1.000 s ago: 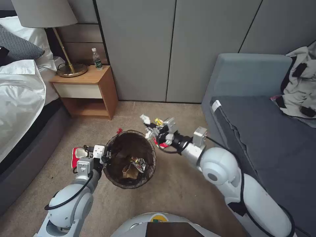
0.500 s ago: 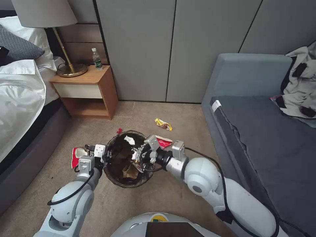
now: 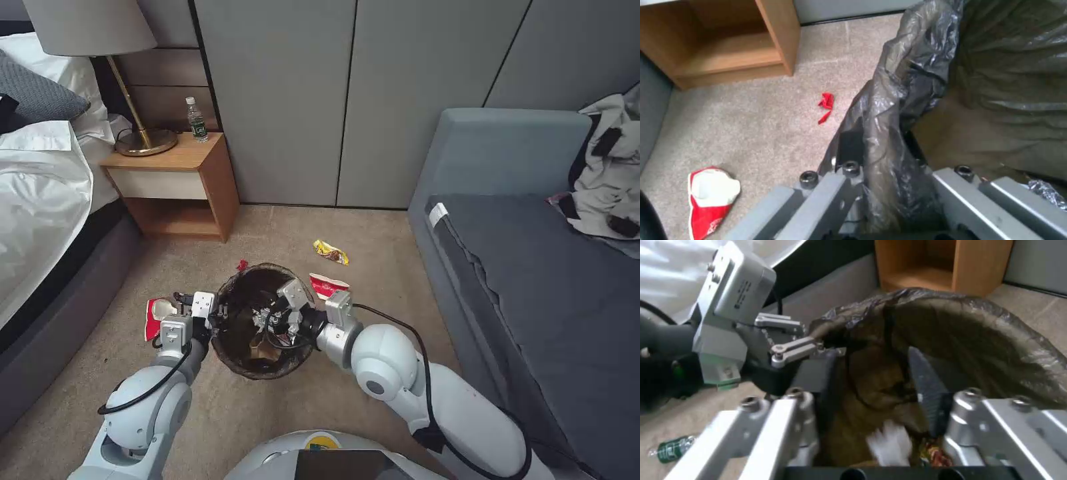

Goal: Pick up the trash bin, then pick up the garbage from the floor and place it into the trash bin.

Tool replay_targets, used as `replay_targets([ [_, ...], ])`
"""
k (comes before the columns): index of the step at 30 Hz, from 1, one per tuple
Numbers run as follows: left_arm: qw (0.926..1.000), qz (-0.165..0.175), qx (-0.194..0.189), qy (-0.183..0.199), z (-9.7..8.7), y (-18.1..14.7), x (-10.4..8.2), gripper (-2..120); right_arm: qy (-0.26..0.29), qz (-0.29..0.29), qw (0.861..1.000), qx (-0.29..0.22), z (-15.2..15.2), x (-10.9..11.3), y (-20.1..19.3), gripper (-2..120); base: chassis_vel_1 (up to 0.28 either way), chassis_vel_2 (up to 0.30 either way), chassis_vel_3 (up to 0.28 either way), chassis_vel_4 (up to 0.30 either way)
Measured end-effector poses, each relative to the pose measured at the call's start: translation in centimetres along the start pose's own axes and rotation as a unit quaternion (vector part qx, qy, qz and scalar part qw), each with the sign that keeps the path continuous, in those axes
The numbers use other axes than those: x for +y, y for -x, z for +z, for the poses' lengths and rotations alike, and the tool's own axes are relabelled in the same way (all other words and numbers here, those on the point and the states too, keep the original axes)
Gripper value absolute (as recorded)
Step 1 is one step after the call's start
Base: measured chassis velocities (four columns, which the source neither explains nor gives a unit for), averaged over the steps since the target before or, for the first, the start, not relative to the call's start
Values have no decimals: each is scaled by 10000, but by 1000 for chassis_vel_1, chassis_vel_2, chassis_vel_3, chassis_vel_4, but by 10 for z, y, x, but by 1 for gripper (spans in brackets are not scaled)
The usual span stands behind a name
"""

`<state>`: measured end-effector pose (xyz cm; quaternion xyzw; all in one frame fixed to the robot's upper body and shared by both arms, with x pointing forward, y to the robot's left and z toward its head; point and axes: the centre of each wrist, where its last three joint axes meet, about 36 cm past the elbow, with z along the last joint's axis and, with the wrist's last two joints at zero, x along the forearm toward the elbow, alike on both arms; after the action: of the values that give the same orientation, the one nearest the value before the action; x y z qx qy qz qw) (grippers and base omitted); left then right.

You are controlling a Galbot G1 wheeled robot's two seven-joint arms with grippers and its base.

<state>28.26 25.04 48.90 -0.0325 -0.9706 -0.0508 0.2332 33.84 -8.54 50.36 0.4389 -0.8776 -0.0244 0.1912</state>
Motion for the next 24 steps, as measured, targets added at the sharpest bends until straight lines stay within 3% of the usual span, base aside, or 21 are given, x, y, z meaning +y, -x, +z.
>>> replay_targets([
  [4,10000,11,-16,0,-1,-1,0,3,-10,41,10000,2,2,1,1,64,0,0,0,0],
  [8,10000,14,-20,-8,-1,-2,-1,3,-4,41,10000,-2,3,2,2,73,0,0,0,0],
  [11,10000,20,-19,-14,-1,-2,-1,3,-6,60,10000,-29,2,3,1,89,0,0,0,0],
  [14,10000,20,-22,-16,-1,-2,-1,3,-30,114,9999,-123,-3,2,-4,98,0,0,0,0],
  [21,10000,4,-26,-28,0,-1,-1,3,-95,297,9980,-545,-23,-11,-28,100,0,0,0,0],
  [24,10000,-10,-39,-49,-1,-1,-1,3,-113,482,9923,-1133,-28,-24,-46,100,0,0,0,0],
])
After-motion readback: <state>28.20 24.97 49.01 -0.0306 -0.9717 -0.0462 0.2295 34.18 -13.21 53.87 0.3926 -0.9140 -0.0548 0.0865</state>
